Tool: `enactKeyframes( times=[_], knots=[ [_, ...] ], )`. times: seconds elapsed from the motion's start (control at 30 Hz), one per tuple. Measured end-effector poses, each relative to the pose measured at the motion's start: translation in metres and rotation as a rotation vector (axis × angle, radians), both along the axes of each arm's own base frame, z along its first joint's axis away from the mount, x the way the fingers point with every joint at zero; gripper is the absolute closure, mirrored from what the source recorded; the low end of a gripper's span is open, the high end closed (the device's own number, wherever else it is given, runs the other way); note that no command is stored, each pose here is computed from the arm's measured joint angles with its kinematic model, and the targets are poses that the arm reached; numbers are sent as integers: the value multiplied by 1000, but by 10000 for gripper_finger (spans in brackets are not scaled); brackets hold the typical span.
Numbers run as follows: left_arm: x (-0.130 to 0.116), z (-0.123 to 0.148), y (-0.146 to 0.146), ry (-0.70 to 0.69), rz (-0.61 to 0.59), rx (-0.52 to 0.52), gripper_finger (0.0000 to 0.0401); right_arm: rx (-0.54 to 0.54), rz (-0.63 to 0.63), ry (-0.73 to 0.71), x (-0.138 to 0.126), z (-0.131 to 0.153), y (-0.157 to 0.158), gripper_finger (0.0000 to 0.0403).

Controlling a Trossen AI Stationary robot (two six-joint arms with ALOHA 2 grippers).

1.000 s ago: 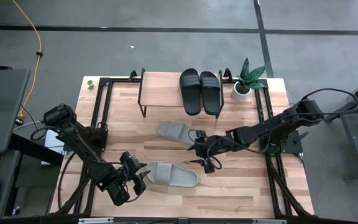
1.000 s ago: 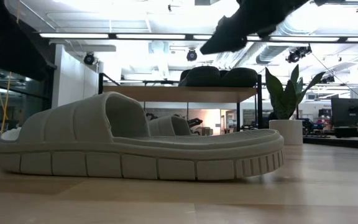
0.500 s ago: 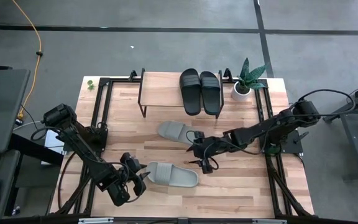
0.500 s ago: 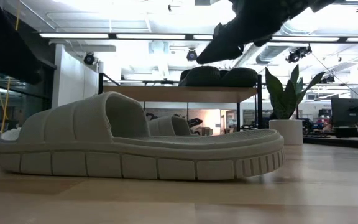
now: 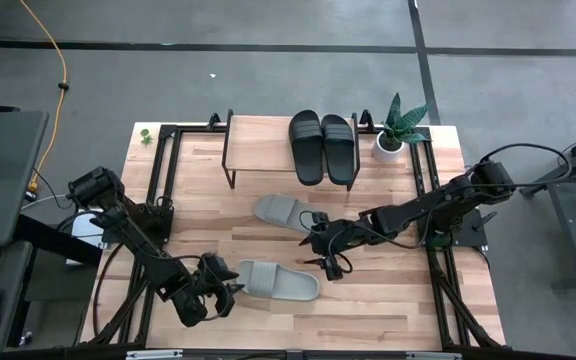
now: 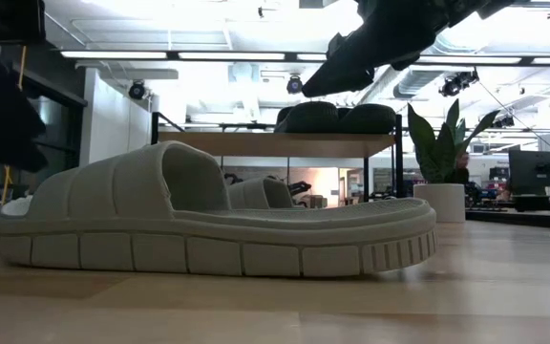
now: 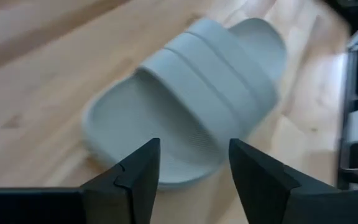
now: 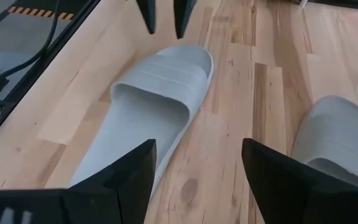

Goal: Pick and place slides into the shelf
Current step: Put the bottom white slide on the shelf

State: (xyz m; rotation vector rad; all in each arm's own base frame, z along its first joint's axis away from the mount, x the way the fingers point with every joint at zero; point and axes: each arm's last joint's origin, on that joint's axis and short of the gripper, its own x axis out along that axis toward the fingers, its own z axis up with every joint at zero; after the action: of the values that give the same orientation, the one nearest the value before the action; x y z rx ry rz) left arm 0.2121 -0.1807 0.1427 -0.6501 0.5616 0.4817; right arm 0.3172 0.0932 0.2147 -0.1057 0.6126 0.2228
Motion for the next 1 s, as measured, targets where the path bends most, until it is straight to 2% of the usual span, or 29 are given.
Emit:
enactKeyframes(
  times=[0.17,0.33,0.73,1.0],
  knots=[
    [4,4,-5,-37,-37,-31,187,0,1,-4,0,0,0,174],
    [8,3,2,-17,-20,-32,172,1,1,-8,0,1,0,174],
    [26,0,24,40,-5,-18,172,3,5,-8,0,1,0,174],
    [39,-14,22,37,-50,-47,171,5,6,-10,0,1,0,174]
  ],
)
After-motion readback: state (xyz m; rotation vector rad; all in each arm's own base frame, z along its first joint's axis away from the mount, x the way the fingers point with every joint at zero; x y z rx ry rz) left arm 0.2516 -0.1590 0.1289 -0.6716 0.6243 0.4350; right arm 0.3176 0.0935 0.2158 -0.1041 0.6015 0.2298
